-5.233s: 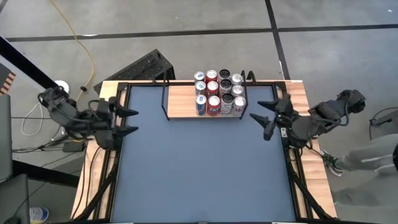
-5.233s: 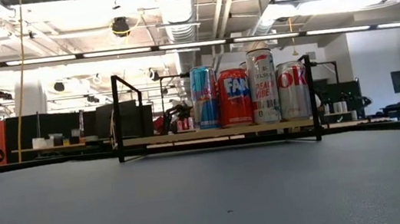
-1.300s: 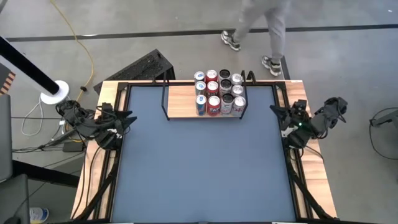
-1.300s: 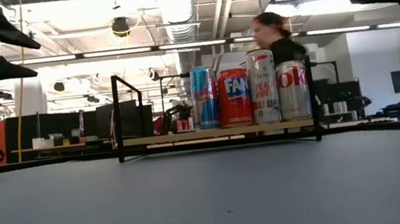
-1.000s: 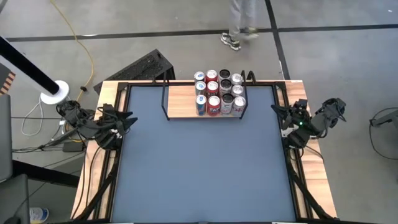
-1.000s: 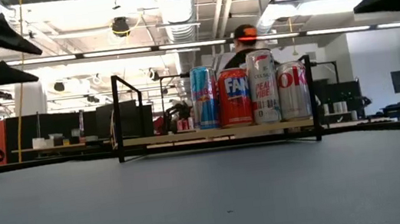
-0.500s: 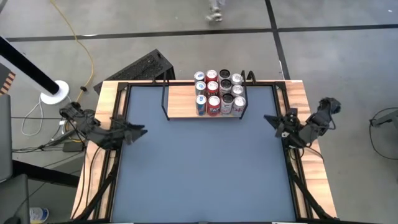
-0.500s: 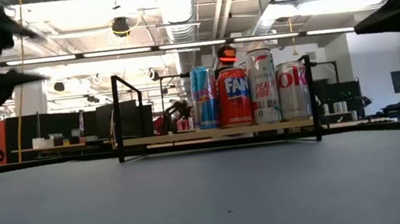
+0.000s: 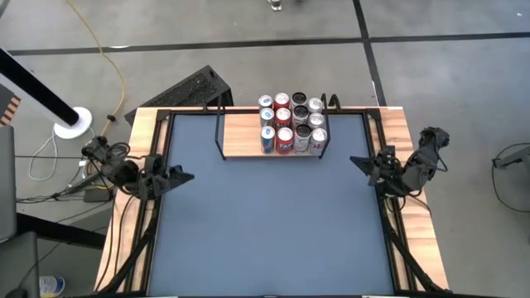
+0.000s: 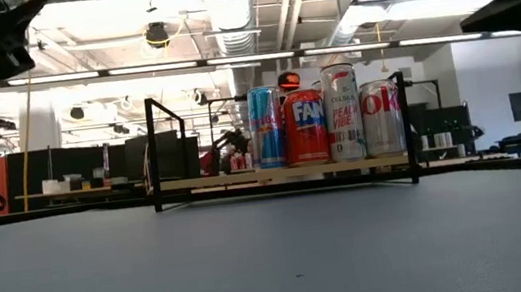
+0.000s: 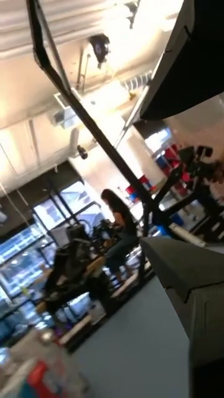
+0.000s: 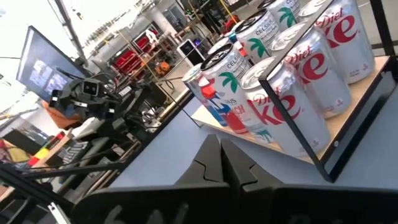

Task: Place canned beverage on shelf
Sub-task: Return to Home Position

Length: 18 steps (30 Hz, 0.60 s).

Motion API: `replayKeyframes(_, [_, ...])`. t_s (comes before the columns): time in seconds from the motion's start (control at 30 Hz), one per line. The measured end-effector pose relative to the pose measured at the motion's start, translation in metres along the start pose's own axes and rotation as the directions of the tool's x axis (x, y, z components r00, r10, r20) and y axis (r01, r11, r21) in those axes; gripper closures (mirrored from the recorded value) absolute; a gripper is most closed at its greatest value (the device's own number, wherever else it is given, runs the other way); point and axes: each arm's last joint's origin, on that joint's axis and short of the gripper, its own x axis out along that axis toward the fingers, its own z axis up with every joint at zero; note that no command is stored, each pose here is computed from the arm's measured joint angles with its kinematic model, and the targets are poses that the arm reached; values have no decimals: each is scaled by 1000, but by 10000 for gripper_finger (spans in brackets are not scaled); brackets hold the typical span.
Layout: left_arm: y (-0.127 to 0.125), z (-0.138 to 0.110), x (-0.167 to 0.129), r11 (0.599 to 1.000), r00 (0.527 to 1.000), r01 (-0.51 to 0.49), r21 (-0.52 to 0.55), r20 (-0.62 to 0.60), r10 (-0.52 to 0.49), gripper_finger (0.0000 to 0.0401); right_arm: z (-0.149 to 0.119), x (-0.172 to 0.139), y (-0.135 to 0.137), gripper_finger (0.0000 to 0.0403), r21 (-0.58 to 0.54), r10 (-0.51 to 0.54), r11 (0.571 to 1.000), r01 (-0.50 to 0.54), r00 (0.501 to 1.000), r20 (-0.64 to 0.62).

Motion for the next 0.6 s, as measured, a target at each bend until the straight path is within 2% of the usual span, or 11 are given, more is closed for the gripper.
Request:
replayKeyframes(0.1, [1, -2, 0, 998, 1000, -3, -61, -32, 1, 90, 0, 0, 0, 403, 5, 2, 1000, -2, 1000, -1])
replayKeyframes(0.23, [5, -7, 0, 998, 997, -43, -39, -70, 40, 90, -2, 0, 1, 403, 16, 41, 999, -40, 997, -63])
replayKeyframes(0.37, [5, -7, 0, 998, 996, -39, -43, -78, 35, 90, -1, 0, 3, 403, 139, 48, 990, -39, 997, -63])
replayKeyframes(0.47, [0, -6, 0, 990, 991, 81, 116, -114, -68, 90, 1, 0, 5, 403, 158, 43, 987, -38, 999, -31])
replayKeyframes(0.6, [-10, -2, -1, 917, 952, 295, 269, -162, -258, 90, 6, 0, 11, 403, 31, 67, 997, -67, 998, -2])
